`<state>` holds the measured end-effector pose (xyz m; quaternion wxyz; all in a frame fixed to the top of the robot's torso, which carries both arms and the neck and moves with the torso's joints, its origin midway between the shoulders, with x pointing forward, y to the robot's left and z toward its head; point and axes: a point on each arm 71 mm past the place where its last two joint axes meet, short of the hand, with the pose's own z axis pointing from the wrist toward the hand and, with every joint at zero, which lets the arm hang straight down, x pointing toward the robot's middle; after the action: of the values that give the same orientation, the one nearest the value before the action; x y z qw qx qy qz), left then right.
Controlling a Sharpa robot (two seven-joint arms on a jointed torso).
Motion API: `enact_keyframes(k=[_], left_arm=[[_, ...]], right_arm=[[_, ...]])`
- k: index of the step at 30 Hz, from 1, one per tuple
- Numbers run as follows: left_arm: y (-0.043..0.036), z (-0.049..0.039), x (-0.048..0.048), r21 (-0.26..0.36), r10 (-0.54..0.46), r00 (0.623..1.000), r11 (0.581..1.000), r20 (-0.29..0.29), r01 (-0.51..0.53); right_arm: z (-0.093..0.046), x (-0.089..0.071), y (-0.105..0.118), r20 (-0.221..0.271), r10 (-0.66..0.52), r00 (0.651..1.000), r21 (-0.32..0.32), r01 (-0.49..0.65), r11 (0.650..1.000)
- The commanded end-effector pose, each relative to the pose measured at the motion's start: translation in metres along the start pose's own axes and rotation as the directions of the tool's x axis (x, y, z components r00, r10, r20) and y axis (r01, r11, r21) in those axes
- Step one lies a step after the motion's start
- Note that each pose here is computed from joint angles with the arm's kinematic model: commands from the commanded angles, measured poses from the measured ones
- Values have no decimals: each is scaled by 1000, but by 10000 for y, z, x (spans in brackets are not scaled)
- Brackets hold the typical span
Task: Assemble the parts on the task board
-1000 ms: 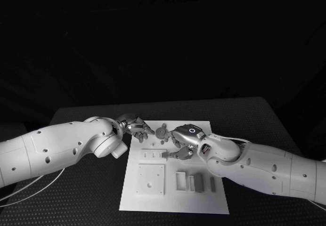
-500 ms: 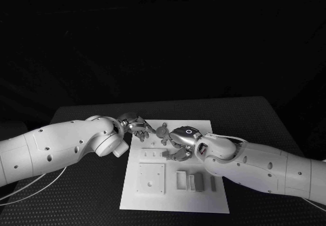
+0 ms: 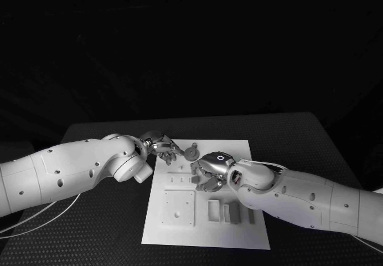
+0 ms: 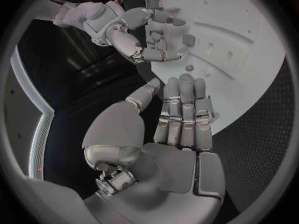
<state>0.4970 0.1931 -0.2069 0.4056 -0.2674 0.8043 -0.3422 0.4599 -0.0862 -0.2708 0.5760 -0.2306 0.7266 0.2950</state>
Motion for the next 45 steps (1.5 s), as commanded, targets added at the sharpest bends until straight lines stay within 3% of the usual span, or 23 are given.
enact_keyframes(k=[1, 20, 45], left_arm=[[-25, -2, 11, 15, -9, 1000, 1000, -7, 9], [-22, -5, 16, 12, -11, 1000, 1000, -14, 11], [-23, 2, 26, 6, -9, 1000, 1000, -23, 9]], right_arm=[[7, 17, -3, -3, -34, 999, -2, 34, 999], [29, 100, -1, 7, -53, 999, 8, 53, 999], [40, 94, 16, 29, -47, 998, 11, 47, 999]])
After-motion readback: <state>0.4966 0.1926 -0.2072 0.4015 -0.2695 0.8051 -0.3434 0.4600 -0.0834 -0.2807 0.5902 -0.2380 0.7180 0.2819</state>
